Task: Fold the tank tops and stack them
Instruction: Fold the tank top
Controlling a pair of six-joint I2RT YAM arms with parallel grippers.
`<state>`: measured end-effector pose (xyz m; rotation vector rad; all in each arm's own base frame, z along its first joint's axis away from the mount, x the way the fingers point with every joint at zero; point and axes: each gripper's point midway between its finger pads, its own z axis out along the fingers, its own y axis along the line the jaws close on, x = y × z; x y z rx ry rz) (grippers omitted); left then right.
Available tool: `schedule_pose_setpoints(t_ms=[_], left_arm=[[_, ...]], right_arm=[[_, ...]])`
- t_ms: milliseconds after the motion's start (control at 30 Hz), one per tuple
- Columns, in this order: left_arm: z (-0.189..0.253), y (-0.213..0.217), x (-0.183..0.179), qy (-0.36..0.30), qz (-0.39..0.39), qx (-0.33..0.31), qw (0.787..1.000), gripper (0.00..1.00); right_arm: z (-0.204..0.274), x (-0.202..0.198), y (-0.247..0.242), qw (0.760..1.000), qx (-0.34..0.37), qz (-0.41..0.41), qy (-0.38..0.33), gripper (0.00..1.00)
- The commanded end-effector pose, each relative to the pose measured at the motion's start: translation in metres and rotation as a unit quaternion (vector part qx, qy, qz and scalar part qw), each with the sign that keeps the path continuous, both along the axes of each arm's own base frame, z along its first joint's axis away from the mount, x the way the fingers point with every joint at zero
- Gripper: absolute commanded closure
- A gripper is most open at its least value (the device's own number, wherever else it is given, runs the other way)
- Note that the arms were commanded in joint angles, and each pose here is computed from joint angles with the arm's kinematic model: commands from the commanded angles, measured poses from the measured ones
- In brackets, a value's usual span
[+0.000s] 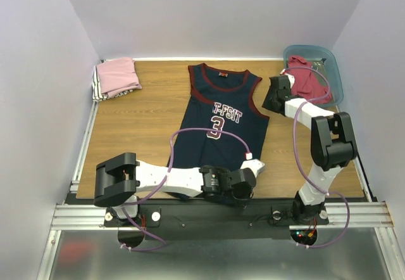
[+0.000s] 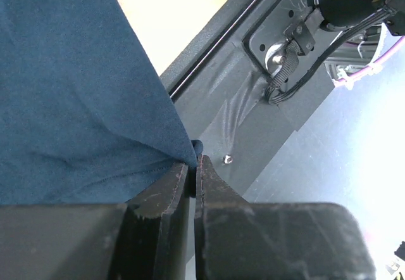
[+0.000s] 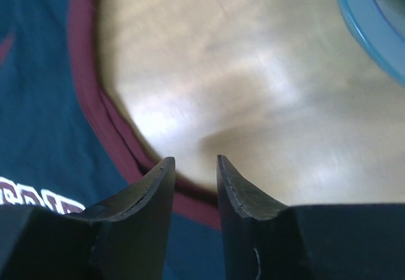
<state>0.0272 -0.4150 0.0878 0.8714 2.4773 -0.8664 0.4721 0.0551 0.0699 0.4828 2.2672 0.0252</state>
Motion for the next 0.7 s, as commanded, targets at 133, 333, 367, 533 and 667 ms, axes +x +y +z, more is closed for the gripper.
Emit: schedule_pose_setpoints(t_ms=[133,333,367,533,667], left_arm=[[-0.005,-0.001,-0.001,0.002,-0.009,-0.009,1.000,1.00],[-0.008,-0.002,-0.007,0.014,-0.019,-0.011,1.000,1.00],[-0.008,-0.002,-0.007,0.015,-0.020,-0.010,1.000,1.00],[-0.007,-0.003,-0.007,0.015,-0.019,-0.014,1.000,1.00],[-0.007,-0.003,-0.008,0.017,-0.022,-0.014,1.000,1.00]], right_arm=[[0.018,-0.024,-0.010,0.999,0.013,-0.023,-0.027,0.62],[0.008,-0.032,-0.005,1.000,0.023,-0.012,-0.015,0.60],[0.004,-0.033,-0.004,1.000,0.026,-0.010,-0.011,0.60],[-0.004,-0.036,-0.003,1.000,0.028,-0.008,-0.005,0.60],[-0.013,-0.036,-0.002,0.999,0.031,-0.007,0.003,0.60]])
